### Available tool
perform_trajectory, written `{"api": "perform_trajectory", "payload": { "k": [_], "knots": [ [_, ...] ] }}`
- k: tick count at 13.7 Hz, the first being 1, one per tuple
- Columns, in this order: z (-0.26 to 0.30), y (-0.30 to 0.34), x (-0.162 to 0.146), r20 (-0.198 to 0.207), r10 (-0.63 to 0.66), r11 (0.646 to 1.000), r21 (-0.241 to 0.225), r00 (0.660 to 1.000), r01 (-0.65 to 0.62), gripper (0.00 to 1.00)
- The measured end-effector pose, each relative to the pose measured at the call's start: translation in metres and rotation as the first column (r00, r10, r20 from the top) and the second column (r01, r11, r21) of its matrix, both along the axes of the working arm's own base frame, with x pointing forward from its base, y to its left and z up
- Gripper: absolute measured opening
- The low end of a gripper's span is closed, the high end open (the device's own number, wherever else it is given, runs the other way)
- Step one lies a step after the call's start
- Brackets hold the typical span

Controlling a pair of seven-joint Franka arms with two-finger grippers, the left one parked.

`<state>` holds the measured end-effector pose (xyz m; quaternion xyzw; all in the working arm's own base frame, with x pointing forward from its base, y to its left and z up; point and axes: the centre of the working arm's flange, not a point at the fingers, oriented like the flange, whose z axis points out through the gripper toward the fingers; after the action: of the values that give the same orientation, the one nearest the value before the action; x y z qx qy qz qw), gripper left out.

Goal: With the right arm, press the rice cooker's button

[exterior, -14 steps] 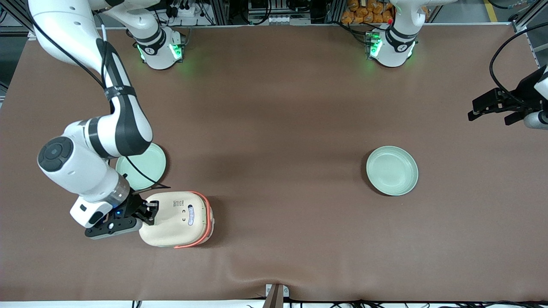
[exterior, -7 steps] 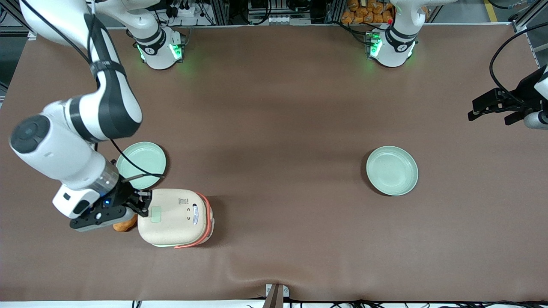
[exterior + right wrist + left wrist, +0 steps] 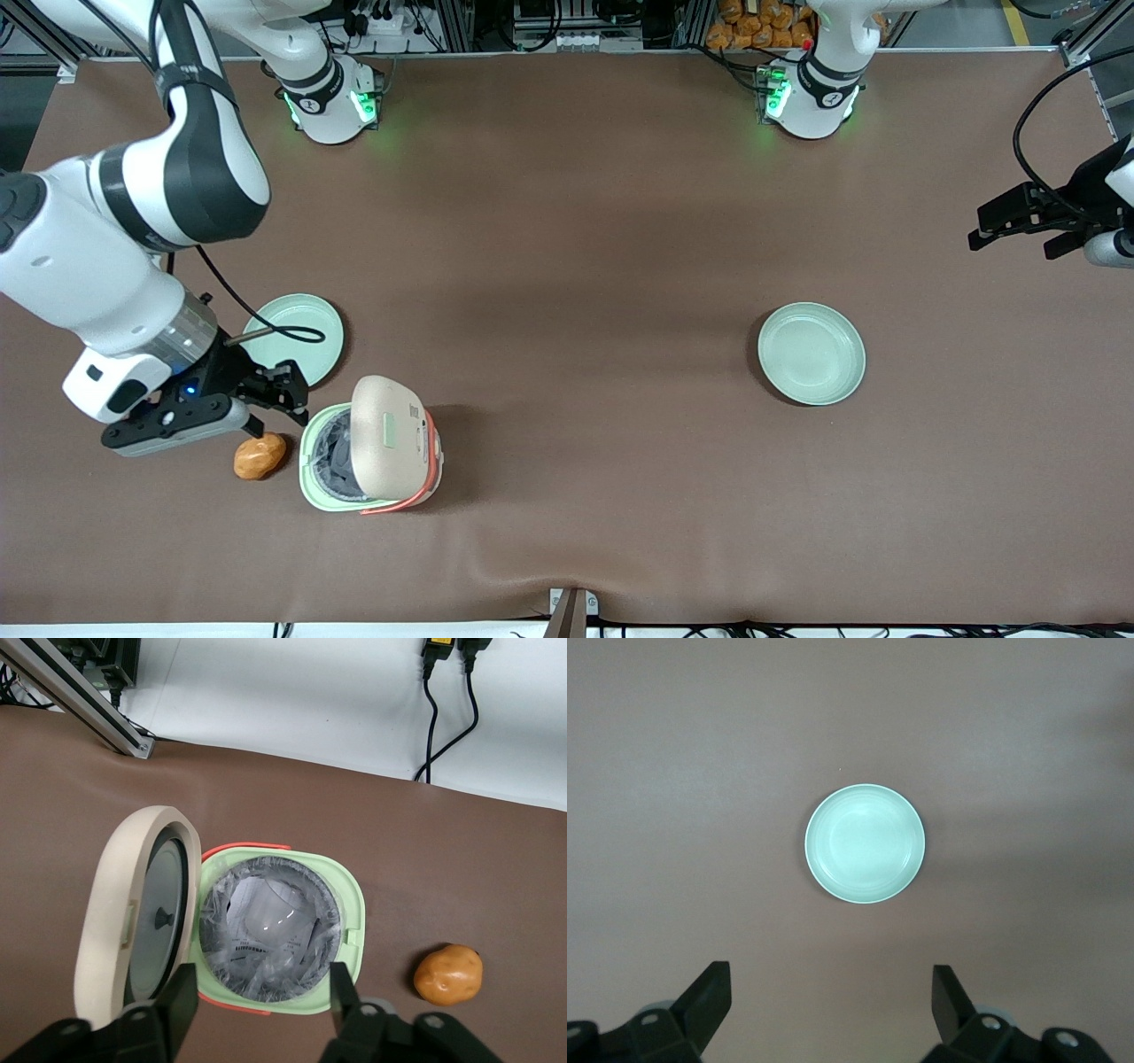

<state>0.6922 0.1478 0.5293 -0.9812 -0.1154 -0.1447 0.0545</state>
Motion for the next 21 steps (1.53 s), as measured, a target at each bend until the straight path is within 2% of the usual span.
{"api": "perform_trajectory", "payload": {
  "k": [2, 3, 7, 11, 15, 21],
  "knots": [
    [0.009, -0.007, -0.012, -0.067, 0.0, 1.0, -0.013, 0.998, -0.001, 0.94],
    [0.017, -0.011, -0.021, -0.101, 0.0, 1.0, -0.02, 0.995, -0.002, 1.0],
    [0.068, -0.041, -0.062, -0.2, -0.016, 0.999, -0.031, 0.98, 0.01, 1.0],
    [0.098, -0.082, -0.101, -0.315, -0.058, 0.998, -0.047, 0.947, 0.046, 1.0],
    [0.098, -0.132, -0.109, -0.346, -0.135, 0.991, -0.055, 0.929, 0.124, 1.0],
    [0.102, -0.157, -0.121, -0.388, -0.179, 0.984, -0.086, 0.904, 0.158, 1.0]
  ]
}}
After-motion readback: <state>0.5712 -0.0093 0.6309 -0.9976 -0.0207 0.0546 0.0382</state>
